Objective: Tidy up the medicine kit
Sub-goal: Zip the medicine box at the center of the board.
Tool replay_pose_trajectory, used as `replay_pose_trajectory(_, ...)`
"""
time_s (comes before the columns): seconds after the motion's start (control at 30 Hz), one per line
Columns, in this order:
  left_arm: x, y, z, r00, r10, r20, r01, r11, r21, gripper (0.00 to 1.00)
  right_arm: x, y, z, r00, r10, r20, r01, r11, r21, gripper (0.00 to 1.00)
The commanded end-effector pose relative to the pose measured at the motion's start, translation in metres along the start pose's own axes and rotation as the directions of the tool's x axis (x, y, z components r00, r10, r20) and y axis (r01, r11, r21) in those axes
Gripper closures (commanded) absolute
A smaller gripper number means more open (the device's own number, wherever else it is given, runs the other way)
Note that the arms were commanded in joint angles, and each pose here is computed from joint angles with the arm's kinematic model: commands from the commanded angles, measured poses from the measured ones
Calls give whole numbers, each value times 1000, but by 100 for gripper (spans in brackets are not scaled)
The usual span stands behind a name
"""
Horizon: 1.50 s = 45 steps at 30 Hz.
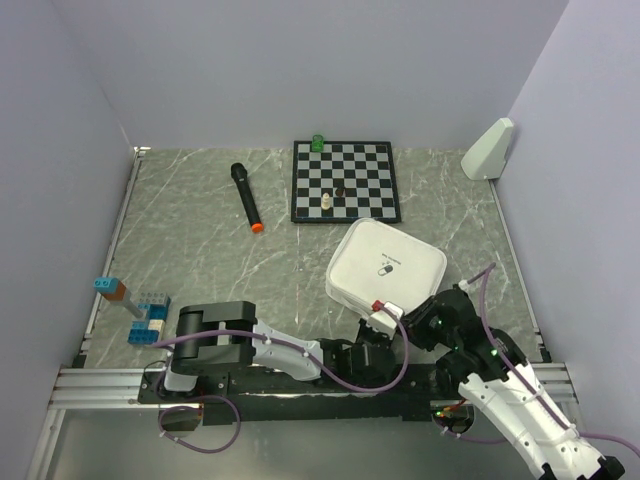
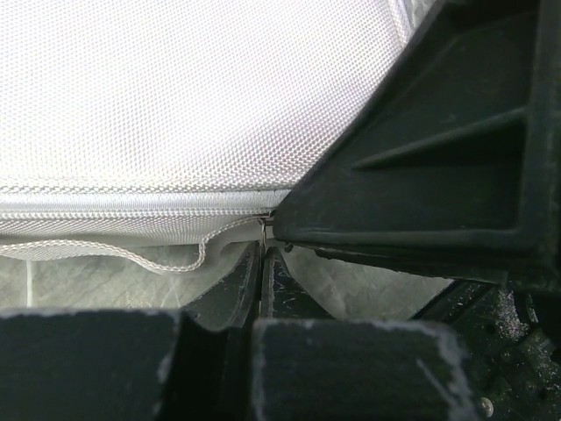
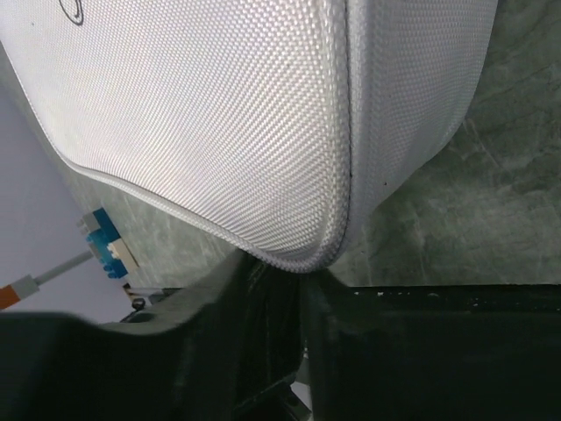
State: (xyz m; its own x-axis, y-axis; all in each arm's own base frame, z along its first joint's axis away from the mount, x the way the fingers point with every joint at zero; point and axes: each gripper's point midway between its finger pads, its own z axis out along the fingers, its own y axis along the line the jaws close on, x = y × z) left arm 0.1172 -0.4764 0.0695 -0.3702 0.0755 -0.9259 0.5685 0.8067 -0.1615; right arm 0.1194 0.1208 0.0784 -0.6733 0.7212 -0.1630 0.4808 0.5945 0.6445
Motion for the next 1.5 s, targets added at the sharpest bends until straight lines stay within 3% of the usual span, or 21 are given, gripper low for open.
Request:
replay_pose_trajectory(0.0, 0, 12, -6, 1000, -15, -5, 15, 999, -29, 99, -20, 5, 3, 992, 59, 109, -58, 998, -13, 73)
replay_pose_trajectory(0.27, 4, 28, -8, 999, -34, -12, 33, 997, -65, 99, -26, -5, 1, 984, 81, 157, -82, 997, 1, 82)
replay_pose_trajectory(0.5, 6, 36, -10, 999, -45, -15, 43, 996, -80, 99, -30, 6, -2, 981, 88, 173, -77, 995, -70, 50)
replay_pose_trajectory(0.77, 7, 38, -10, 999, -40, -15, 38, 996, -86, 99, -39, 4, -6, 967, 120, 223, -107, 992, -69, 49)
replay_pose_trajectory(0.9, 7, 40, -10, 999, -40, -16, 38, 995, -92, 99, -35, 1, 1, 972, 114, 204, -106, 993, -47, 60)
replay_pose_trajectory(1.03, 6, 45, -11, 998, -57, -14, 55, 993, -106, 99, -32, -4, 4, 975, 116, 191, -112, 993, -30, 88)
replay_pose_trajectory(1.13, 7, 61, -11, 997, -78, -21, 74, 987, -142, 99, -35, -5, 0, 971, 117, 207, -112, 993, -35, 100)
replay_pose_trajectory(1.47, 7, 119, -22, 991, -137, -6, 131, 955, -265, 99, -32, -11, 3, 974, 108, 197, -109, 994, -9, 100)
